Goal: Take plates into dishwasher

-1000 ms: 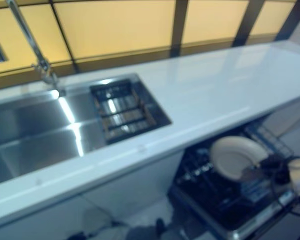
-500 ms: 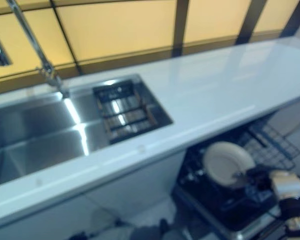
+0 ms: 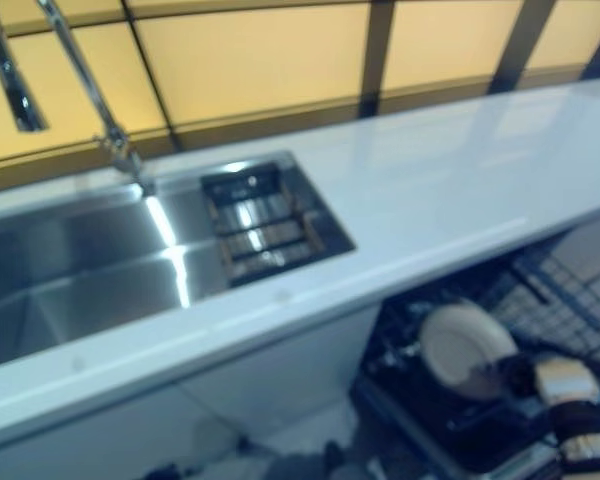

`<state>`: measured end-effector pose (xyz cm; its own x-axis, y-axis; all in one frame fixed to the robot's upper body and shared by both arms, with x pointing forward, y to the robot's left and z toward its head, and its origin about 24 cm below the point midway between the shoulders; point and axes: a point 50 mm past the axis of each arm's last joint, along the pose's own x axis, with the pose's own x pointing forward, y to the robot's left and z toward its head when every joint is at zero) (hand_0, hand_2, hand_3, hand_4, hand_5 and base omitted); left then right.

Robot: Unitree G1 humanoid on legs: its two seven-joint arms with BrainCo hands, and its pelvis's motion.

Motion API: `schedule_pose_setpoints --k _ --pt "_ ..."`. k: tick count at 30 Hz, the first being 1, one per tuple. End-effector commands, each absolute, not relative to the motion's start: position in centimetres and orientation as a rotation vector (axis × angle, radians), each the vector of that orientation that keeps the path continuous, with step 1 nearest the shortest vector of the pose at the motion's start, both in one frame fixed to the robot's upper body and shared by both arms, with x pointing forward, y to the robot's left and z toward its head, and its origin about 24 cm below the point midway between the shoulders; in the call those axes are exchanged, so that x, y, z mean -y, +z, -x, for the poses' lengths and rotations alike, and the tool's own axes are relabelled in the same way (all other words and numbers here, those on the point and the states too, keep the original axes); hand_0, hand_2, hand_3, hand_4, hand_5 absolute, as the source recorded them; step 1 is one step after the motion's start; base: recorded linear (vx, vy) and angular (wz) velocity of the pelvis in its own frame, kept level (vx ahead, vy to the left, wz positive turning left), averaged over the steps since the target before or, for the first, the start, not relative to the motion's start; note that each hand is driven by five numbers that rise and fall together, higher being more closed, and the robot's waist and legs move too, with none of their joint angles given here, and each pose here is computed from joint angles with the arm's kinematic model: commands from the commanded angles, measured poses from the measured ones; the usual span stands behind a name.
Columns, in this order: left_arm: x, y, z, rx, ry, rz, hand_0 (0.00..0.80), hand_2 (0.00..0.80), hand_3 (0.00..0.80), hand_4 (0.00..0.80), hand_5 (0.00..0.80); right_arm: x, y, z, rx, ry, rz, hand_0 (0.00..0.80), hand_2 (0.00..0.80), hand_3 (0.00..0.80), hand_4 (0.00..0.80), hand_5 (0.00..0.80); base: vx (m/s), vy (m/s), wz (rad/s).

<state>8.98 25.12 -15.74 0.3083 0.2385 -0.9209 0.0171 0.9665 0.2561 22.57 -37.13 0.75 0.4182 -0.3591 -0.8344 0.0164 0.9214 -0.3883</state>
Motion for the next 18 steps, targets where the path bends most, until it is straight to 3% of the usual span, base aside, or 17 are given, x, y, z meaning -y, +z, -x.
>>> schedule_pose_setpoints --k 1,18 --pt "-26.2 -14.8 -11.4 -1.2 0.144 -0.29 0.0 0.0 0.0 0.0 0.0 35.2 0.4 -25.0 -1.114 -0.186 0.355 0.8 0.8 0.8 0.8 0.8 0.0 0.0 0.0" --pt "-25.6 -14.9 -11.9 -1.198 0.098 -0.304 0.0 0.0 0.0 0.0 0.0 33.4 -1.6 -25.5 -1.133 -0.162 0.27 0.8 0.8 0.8 0.8 0.8 -0.001 0.003 0.03"
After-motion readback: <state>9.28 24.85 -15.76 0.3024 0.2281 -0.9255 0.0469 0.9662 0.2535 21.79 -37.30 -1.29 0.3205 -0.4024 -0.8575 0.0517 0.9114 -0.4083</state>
